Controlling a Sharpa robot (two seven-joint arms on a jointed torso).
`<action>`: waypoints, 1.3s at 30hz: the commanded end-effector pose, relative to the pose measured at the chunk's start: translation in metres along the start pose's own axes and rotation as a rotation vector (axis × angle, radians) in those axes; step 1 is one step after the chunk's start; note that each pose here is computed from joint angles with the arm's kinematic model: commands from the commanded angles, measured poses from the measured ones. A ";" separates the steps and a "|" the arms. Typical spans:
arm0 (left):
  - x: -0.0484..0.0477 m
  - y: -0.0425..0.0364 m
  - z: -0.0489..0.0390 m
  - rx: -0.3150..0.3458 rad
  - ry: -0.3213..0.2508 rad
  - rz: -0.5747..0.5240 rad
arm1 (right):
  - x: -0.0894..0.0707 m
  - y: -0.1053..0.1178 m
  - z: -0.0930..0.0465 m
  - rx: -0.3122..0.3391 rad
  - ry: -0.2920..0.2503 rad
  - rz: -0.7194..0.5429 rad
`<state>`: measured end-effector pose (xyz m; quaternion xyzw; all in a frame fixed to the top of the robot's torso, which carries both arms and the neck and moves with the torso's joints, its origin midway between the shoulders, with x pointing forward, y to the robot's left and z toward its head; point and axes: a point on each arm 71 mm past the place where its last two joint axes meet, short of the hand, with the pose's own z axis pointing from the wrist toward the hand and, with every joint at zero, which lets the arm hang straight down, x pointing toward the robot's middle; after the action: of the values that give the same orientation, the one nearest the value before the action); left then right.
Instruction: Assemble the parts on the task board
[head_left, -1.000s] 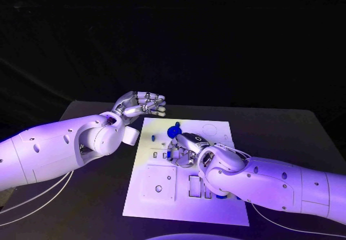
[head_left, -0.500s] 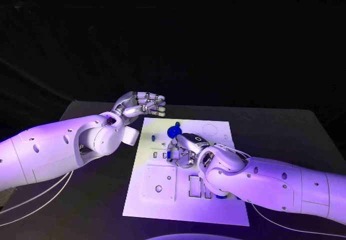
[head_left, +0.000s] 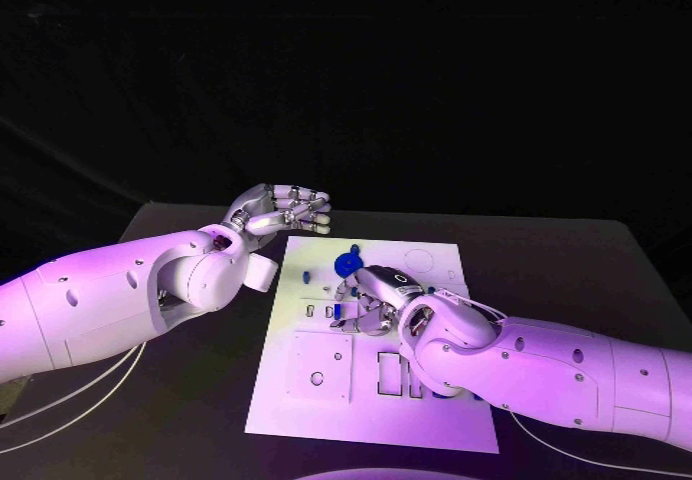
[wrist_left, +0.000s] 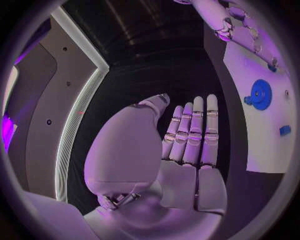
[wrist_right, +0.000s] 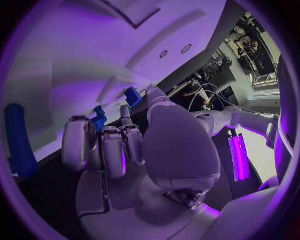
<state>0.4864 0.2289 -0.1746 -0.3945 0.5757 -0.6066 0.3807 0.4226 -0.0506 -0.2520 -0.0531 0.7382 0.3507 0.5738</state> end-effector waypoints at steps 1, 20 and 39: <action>0.0001 0.0003 0.0005 -0.006 0.017 0.016 | -0.012 0.003 -0.009 -0.051 -0.083 0.026; 0.0014 0.0271 0.0036 -0.494 0.307 0.587 | -0.132 -0.055 -0.068 0.012 -0.133 0.240; 0.0332 0.0328 0.0321 -0.714 0.439 1.059 | -0.151 -0.088 -0.077 0.135 -0.161 0.244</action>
<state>0.5028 0.1818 -0.2034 -0.0634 0.9069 -0.2282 0.3485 0.4531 -0.2110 -0.1494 0.1008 0.7041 0.3719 0.5965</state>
